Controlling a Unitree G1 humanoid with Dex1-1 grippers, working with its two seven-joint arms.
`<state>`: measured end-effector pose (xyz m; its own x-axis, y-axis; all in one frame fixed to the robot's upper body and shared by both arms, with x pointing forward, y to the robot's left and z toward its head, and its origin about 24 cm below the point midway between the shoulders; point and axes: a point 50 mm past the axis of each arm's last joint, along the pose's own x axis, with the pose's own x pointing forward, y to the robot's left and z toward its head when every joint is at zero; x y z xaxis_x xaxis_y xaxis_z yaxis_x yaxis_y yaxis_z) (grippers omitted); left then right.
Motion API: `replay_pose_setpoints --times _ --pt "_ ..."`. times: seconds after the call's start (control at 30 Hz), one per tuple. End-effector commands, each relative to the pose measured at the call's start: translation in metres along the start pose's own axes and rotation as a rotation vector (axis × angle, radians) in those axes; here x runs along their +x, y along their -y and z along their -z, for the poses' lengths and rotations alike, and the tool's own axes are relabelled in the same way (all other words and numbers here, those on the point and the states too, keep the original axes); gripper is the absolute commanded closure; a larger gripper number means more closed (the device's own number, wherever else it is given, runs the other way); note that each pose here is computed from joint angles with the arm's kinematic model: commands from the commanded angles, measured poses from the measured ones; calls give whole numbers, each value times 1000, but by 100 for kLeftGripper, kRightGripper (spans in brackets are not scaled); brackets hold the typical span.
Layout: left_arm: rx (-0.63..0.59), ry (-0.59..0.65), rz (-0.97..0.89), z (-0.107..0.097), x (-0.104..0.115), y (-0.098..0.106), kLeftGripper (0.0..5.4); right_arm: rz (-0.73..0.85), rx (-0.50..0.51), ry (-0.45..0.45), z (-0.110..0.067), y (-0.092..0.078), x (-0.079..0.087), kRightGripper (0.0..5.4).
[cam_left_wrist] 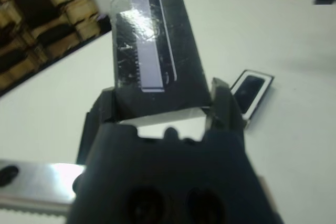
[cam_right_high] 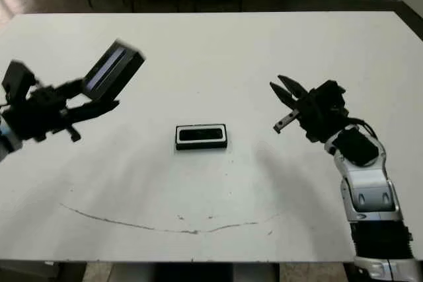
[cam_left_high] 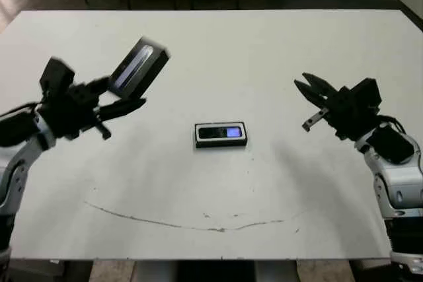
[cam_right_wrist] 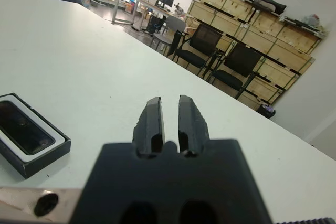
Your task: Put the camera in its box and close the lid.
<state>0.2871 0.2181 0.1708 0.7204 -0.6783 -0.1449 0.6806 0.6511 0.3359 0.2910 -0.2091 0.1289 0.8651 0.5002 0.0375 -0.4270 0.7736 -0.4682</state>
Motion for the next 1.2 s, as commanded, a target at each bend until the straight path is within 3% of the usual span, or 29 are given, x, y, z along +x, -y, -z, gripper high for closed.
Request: replay_pose_setpoints --times 0.03,0.2,0.6,0.83,1.2 --pt "48 -43 82 2 18 5 415 -3 12 -33 6 -5 -3 540" --pt "34 -61 156 10 40 13 416 -2 15 -33 7 -6 -5 540" --pt "148 -202 425 24 71 23 416 -2 22 -40 9 -8 -4 540" --pt "175 -347 547 27 80 23 416 3 20 -39 8 -7 -4 540" --pt "261 -468 694 27 89 21 416 1 28 -40 6 -6 -4 540"
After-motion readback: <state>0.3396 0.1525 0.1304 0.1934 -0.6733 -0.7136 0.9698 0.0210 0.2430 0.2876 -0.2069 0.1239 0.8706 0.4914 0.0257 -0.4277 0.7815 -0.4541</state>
